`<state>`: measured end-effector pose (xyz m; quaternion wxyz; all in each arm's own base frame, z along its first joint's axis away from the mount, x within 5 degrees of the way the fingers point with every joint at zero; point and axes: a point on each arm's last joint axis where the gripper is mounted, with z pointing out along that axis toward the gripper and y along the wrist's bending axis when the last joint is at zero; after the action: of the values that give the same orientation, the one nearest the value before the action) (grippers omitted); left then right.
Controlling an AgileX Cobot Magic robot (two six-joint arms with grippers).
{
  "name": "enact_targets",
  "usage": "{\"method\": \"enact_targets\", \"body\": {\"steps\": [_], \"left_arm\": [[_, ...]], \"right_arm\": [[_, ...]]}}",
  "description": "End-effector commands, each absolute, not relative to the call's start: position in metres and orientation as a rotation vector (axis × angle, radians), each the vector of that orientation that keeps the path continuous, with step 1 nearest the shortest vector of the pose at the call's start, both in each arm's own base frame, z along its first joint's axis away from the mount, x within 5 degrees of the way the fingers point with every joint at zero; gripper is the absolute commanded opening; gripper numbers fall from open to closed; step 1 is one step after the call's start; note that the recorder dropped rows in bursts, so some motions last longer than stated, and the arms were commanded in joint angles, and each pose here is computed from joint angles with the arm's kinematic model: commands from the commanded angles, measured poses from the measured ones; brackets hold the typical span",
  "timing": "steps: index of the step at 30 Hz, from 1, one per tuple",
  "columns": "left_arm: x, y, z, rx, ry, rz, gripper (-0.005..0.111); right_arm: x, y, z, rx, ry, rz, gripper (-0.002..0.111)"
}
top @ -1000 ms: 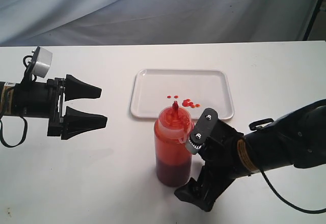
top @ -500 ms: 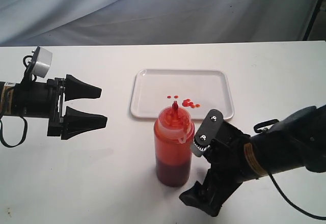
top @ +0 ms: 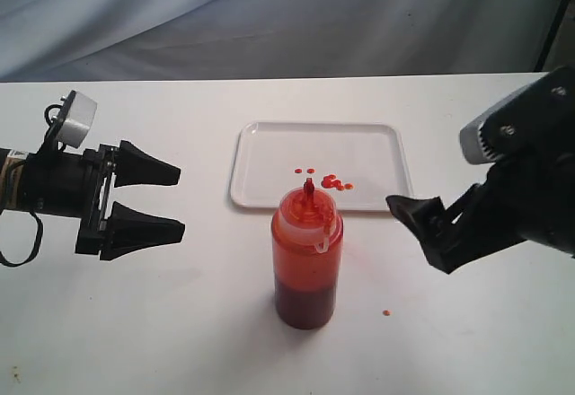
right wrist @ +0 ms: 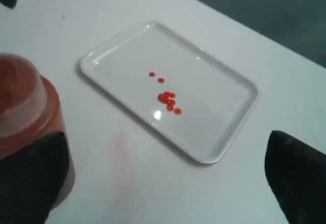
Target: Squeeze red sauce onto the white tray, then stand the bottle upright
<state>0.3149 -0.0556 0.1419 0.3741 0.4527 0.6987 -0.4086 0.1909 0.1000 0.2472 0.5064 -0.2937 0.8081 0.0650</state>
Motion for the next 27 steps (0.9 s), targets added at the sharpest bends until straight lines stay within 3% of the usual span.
{"method": "enact_targets", "body": {"steps": [1,2,15,17,21,24,27], "left_arm": [[0.313,-0.056,0.145,1.146,1.788,-1.070,0.105],[0.313,-0.056,0.145,1.135,1.798,-1.078,0.105],[0.316,-0.057,0.147,1.042,1.830,-1.109,0.105],[0.316,-0.057,0.147,1.032,1.831,-1.110,0.105],[0.317,-0.057,0.148,1.014,1.828,-1.109,0.104],[0.318,-0.057,0.148,1.001,1.826,-1.108,0.098],[0.320,-0.057,0.150,0.963,1.819,-1.106,0.074]], "right_arm": [[0.177,0.090,0.272,-0.605,1.858,0.190,0.060],[0.174,0.088,0.276,-0.586,1.838,0.195,0.049],[0.144,0.071,0.312,-0.453,1.674,0.272,0.054],[0.141,0.069,0.314,-0.447,1.658,0.268,0.044],[0.137,0.061,0.320,-0.398,1.625,0.219,0.004],[0.135,0.049,0.326,-0.302,1.600,0.128,0.000],[0.135,0.039,0.328,-0.208,1.594,0.064,0.000]]}}
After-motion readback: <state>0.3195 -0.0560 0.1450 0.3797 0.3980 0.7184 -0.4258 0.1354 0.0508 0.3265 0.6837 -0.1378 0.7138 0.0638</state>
